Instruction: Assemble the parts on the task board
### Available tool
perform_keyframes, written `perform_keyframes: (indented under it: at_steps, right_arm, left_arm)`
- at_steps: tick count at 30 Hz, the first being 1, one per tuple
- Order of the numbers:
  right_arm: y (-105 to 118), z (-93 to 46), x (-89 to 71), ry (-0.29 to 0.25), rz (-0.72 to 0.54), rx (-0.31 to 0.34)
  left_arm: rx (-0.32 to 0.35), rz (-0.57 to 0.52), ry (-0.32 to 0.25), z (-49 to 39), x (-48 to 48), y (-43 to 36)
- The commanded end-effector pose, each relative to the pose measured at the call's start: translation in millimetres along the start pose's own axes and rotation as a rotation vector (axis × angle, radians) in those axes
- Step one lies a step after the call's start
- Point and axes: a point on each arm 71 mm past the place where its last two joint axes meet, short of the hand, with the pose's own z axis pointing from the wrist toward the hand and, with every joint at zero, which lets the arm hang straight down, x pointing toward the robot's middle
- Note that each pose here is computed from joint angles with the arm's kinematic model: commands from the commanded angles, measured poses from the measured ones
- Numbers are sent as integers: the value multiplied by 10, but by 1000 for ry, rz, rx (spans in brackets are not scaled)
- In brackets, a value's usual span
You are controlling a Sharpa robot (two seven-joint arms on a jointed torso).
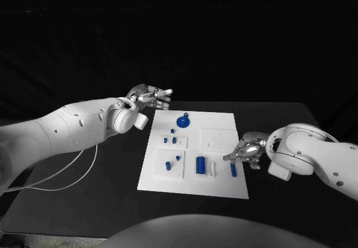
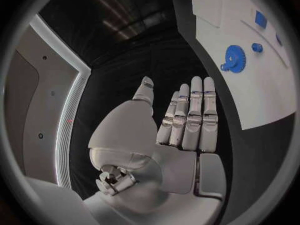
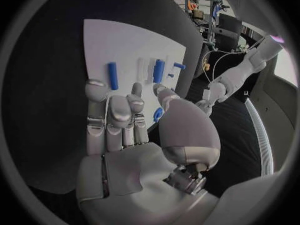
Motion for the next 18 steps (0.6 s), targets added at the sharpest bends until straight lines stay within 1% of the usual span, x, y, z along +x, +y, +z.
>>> perform_keyframes:
  at_steps: [1,5,8,14,18]
  right_arm:
    - [-130,-12,-68,-36,-61,68]
    - [-217,-19,-112,-72,-91,102]
    - [-273,-4,-77,-92,-112,121]
    - [-345,64,73,-84,-122,135]
    - [-355,104,147,-77,-119,134]
  left_arm:
    - [7,-2,13,0,19,-3]
    - [6,-2,13,-2,17,-2]
    - [6,-3,14,0,20,-2]
    - [6,-3,17,3,31,-3]
    - [6,-4,19,4,36,-3]
